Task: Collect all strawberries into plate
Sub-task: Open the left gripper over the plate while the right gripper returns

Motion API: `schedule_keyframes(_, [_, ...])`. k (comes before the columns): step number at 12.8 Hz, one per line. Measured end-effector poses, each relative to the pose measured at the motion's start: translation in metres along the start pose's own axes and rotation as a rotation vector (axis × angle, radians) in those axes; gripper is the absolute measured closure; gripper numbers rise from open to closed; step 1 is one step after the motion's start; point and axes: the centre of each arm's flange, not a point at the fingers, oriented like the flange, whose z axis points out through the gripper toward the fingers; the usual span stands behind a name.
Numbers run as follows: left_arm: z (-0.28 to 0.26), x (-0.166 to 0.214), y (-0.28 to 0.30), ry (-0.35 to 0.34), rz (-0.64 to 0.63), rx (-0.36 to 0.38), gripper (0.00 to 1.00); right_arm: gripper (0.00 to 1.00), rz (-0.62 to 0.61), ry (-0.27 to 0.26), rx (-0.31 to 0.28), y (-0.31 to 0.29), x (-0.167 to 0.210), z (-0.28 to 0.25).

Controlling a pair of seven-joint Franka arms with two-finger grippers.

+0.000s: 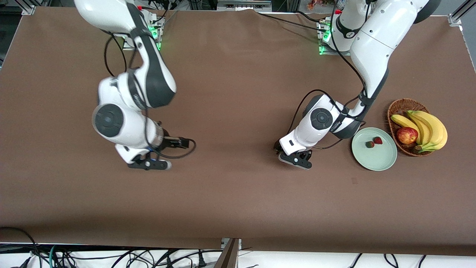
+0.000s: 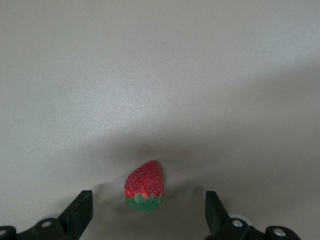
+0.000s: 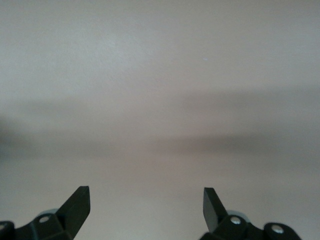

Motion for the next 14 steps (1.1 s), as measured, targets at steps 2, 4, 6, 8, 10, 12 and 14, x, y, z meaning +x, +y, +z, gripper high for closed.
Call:
schedule_keyframes(2, [0.001,0.0,0.0,0.007,0.006,0.001,0.13,0.0,-0.049,0.0,-0.012,0.04,-0.02,-0.048])
schedule_keyframes(4, [0.005,-0.001,0.001,0.01,0.035,0.017,0.25,0.0,-0.074,-0.01,-0.025,0.073,-0.046,-0.082])
schedule_keyframes(6, [0.007,-0.001,0.0,0.009,0.04,0.021,0.44,0.0,-0.076,-0.025,-0.026,0.099,-0.066,-0.106])
schedule_keyframes(8, [0.006,-0.001,0.0,0.012,0.04,0.021,0.68,0.0,-0.087,-0.021,-0.046,0.118,-0.08,-0.128])
schedule_keyframes(10, [0.004,0.003,-0.003,0.02,0.036,0.023,0.68,0.0,-0.101,-0.003,-0.076,0.128,-0.098,-0.145])
schedule_keyframes(12, [-0.006,0.014,-0.018,0.047,0.015,0.034,0.68,0.0,-0.105,0.008,-0.081,0.138,-0.116,-0.159])
schedule_keyframes(14, [-0.02,0.023,-0.045,0.046,-0.006,0.057,0.68,0.0,-0.123,0.016,-0.077,0.157,-0.121,-0.168])
